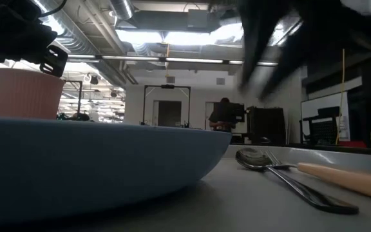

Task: Pick and place plate/cup/fork/spoon on tray
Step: Return to Home Position

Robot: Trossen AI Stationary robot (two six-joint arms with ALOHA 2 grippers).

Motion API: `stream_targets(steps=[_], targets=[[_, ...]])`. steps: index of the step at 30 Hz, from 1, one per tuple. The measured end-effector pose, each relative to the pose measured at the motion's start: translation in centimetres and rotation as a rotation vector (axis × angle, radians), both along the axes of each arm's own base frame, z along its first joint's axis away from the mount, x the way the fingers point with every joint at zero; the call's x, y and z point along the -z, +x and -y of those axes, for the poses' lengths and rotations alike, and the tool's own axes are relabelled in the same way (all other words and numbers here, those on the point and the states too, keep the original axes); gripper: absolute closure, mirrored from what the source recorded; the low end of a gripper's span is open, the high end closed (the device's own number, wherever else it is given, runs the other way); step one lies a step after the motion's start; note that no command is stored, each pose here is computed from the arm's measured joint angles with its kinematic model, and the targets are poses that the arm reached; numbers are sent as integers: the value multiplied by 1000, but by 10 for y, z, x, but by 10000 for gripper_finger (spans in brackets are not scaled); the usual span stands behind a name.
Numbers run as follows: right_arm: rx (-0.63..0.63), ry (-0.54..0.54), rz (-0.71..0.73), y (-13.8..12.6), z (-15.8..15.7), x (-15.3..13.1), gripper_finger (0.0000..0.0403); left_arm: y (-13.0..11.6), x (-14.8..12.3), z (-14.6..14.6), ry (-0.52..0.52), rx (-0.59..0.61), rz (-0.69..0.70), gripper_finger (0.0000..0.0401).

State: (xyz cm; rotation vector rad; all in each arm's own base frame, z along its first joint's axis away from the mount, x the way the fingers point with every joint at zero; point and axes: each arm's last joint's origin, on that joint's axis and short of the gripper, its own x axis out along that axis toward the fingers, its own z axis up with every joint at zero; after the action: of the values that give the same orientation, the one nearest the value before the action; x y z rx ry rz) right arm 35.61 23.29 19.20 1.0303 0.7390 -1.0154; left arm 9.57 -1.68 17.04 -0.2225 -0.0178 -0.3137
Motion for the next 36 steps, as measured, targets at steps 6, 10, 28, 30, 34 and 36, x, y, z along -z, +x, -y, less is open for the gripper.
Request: stream_targets(steps=[6, 10, 28, 30, 34, 36], targets=[[-459, -346, 82, 6, -13, -21, 309, 0, 0, 0, 0, 0, 0, 374], [-668, -603, 3, 5, -17, -24, 309, 0, 0, 0, 0, 0, 1, 374], [-1367, -543, 377, 54, -29, -46, 309, 0, 0, 0, 0, 0, 2, 374], [-1452, -561, 480, 63, -32, -44, 309, 0, 0, 0, 0, -1, 2, 374], [-1553, -574, 471, 73, -31, -23, 309, 0, 0, 0, 0, 0, 2, 374], [-1574, -521, 367, 75, -21, -8, 309, 0, 0, 0, 0, -1, 2, 374]])
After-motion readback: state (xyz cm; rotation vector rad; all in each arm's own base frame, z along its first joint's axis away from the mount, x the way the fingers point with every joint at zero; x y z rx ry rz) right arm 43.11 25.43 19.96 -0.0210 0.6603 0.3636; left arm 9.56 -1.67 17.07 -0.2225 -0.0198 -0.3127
